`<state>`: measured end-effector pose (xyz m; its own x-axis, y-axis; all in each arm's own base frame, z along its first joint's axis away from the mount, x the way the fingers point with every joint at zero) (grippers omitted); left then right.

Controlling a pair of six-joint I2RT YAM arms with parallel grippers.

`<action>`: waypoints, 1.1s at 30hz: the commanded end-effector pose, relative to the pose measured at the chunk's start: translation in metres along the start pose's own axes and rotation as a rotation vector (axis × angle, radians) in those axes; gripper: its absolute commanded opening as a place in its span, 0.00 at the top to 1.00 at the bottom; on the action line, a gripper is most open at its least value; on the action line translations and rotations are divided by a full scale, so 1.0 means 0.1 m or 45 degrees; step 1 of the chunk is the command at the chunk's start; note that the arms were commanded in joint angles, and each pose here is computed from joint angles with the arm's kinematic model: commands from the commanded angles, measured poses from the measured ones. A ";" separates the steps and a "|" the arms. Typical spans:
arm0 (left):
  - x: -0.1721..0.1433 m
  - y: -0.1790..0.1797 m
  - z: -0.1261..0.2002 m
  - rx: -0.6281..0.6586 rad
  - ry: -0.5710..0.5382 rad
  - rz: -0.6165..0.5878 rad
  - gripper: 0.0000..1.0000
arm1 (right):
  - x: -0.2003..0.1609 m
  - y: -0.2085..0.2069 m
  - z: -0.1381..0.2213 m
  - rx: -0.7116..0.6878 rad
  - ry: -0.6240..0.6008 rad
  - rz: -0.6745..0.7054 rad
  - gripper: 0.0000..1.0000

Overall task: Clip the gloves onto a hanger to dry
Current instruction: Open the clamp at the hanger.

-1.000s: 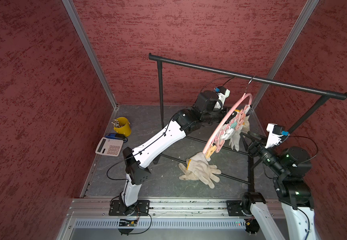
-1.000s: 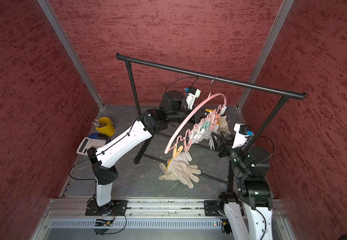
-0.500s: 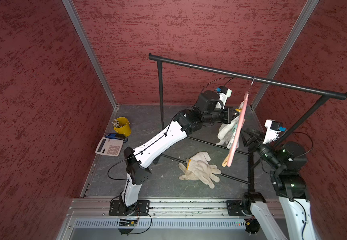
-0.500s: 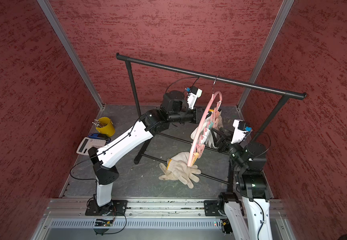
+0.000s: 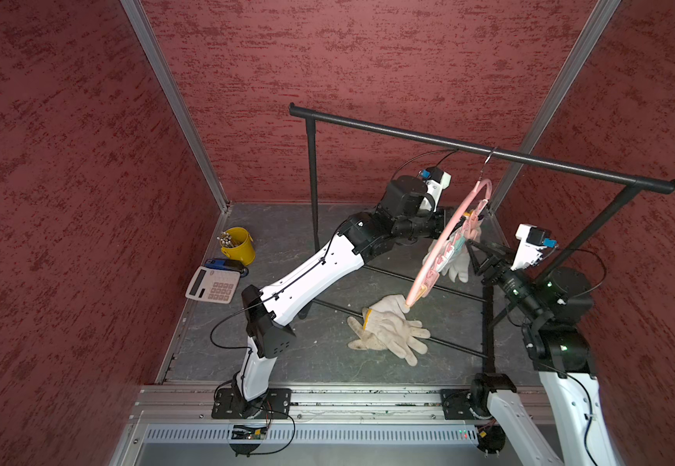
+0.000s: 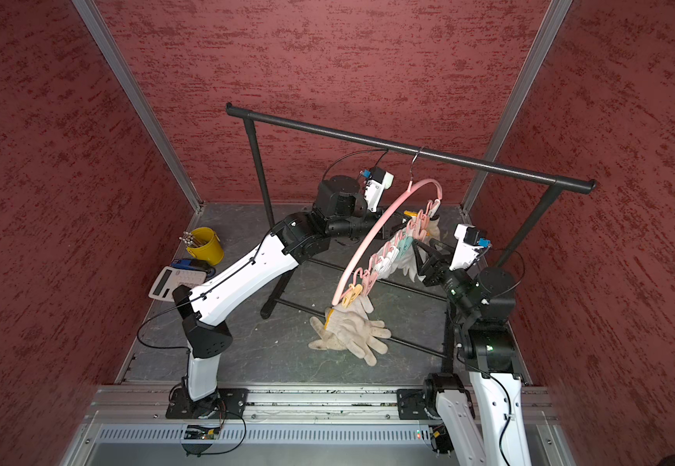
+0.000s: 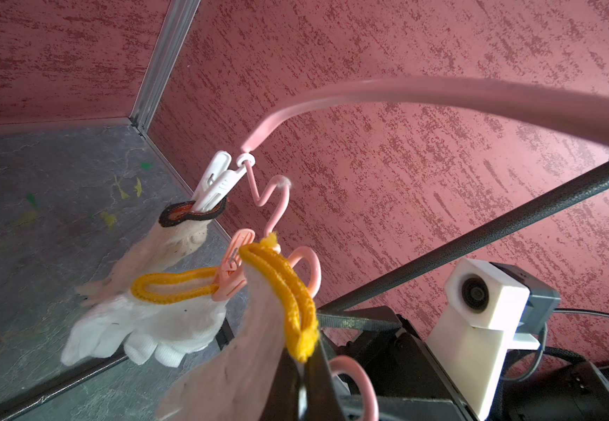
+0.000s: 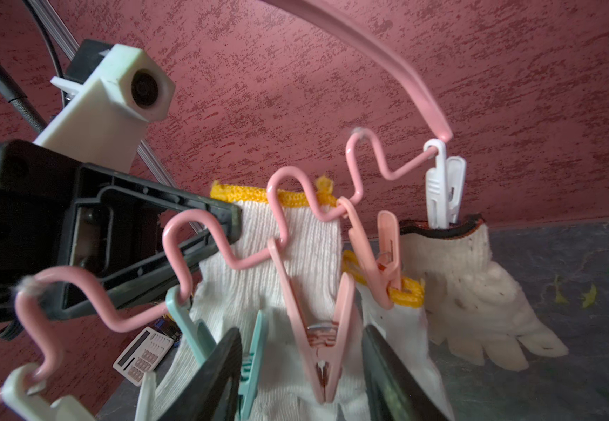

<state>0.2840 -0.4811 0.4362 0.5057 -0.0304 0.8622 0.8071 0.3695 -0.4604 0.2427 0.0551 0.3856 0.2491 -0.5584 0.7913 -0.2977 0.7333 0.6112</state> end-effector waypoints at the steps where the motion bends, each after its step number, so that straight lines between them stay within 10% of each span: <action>1: 0.03 -0.06 0.03 -0.009 -0.015 -0.035 1.00 | 0.09 -0.05 -0.03 -0.027 -0.062 0.004 0.48; 33: 0.04 0.09 0.03 0.012 -0.017 -0.008 1.00 | 0.11 -0.05 -0.39 0.129 0.001 0.111 0.54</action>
<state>0.2925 -0.4772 0.4305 0.5127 -0.0303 0.8580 0.7967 0.3892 -0.4623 0.2869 0.0590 0.3685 0.2806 -0.5255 0.8032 -0.3444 0.7260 0.5953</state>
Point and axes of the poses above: each gripper's point midway between its finger pads, its own z axis back along the fingers, its own y axis along the line the jaws close on, x = y × z, the point moved 2 cm from there along z, back along the fingers, and after that the axes turned 14 degrees about -z, right-handed, at the moved point
